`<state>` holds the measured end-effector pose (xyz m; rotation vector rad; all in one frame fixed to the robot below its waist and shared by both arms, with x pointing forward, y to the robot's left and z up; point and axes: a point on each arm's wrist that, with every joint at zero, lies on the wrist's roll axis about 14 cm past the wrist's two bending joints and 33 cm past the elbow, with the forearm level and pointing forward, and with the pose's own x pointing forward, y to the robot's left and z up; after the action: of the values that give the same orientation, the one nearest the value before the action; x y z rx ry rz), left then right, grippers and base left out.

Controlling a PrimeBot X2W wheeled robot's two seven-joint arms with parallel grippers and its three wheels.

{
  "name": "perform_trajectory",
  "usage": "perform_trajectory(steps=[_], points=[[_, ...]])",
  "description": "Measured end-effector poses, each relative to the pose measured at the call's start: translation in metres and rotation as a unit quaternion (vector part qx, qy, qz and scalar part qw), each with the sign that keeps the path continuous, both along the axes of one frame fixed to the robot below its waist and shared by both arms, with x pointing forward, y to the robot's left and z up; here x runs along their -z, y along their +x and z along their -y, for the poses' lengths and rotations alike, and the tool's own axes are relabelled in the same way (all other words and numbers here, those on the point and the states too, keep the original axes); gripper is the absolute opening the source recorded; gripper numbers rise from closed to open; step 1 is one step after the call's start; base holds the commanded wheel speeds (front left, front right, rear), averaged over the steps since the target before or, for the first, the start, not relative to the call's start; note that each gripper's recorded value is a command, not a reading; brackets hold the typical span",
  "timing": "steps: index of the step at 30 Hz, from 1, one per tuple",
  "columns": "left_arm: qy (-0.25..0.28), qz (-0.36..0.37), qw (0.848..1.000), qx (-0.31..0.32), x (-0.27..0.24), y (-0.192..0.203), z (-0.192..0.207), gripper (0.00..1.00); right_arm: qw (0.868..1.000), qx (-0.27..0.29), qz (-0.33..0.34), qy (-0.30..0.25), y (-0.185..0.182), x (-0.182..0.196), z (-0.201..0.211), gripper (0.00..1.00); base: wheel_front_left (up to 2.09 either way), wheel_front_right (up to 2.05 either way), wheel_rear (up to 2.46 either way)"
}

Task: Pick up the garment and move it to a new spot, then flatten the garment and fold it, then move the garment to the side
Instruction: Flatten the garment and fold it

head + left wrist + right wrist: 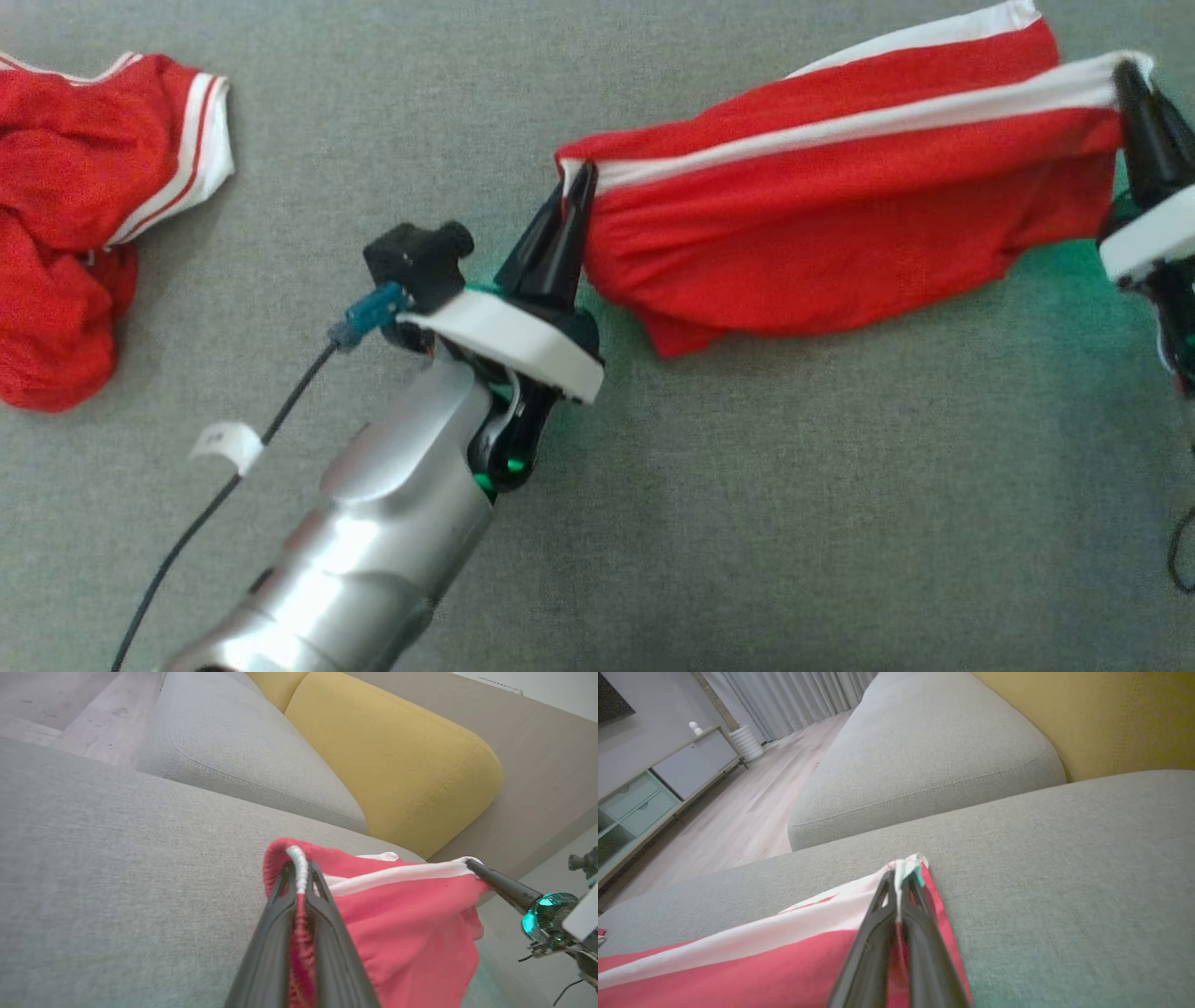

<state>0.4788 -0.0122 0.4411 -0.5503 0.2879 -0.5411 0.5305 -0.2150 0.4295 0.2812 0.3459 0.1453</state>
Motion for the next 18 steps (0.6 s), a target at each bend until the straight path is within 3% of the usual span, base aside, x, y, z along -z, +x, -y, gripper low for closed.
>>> perform_trajectory(steps=[1,5,6,7,9,10,12,13,14,15,18], points=[[-0.003,-0.001,1.000,0.000,0.001,0.003,0.001,0.05,1.000,0.000,-0.001,-0.001,0.003,0.002,0.000,0.00,0.00,0.00,0.00],[-0.009,0.000,1.000,0.012,0.001,0.014,0.009,0.02,1.000,-0.001,-0.001,-0.002,0.015,0.009,-0.002,0.00,0.00,0.00,0.00],[-0.008,0.000,1.000,0.016,0.001,0.016,0.012,0.05,1.000,-0.002,0.000,-0.002,0.017,0.010,-0.002,0.02,0.00,0.00,0.00],[-0.008,0.000,1.000,0.019,0.002,0.018,0.014,0.10,1.000,-0.002,0.001,-0.002,0.019,0.011,-0.002,0.16,0.00,0.00,0.00],[-0.010,0.003,1.000,0.022,0.001,0.024,0.017,0.19,1.000,-0.002,0.003,-0.002,0.023,0.012,-0.002,1.00,0.00,0.00,0.00],[-0.007,0.005,1.000,0.022,0.001,0.026,0.017,0.19,1.000,-0.001,0.007,-0.002,0.024,0.012,-0.002,1.00,0.00,0.00,0.00],[-0.001,0.009,1.000,0.020,0.001,0.030,0.018,0.45,1.000,0.003,0.029,-0.002,0.027,0.007,-0.001,1.00,0.00,0.00,0.00],[0.000,0.008,1.000,0.019,0.002,0.030,0.018,0.60,0.999,0.004,0.034,-0.001,0.028,0.006,-0.002,1.00,0.00,0.00,0.00],[0.000,0.009,1.000,0.019,0.001,0.030,0.018,0.86,0.999,0.004,0.035,-0.001,0.027,0.007,-0.002,1.00,0.00,0.00,0.00],[0.004,0.012,1.000,0.018,0.001,0.030,0.018,1.00,0.999,0.004,0.037,0.001,0.026,0.006,-0.003,1.00,0.00,0.00,0.00],[0.018,0.027,0.999,0.005,-0.006,0.031,0.011,1.00,0.999,0.004,0.044,0.006,0.021,0.004,-0.003,1.00,0.00,0.00,0.00]])
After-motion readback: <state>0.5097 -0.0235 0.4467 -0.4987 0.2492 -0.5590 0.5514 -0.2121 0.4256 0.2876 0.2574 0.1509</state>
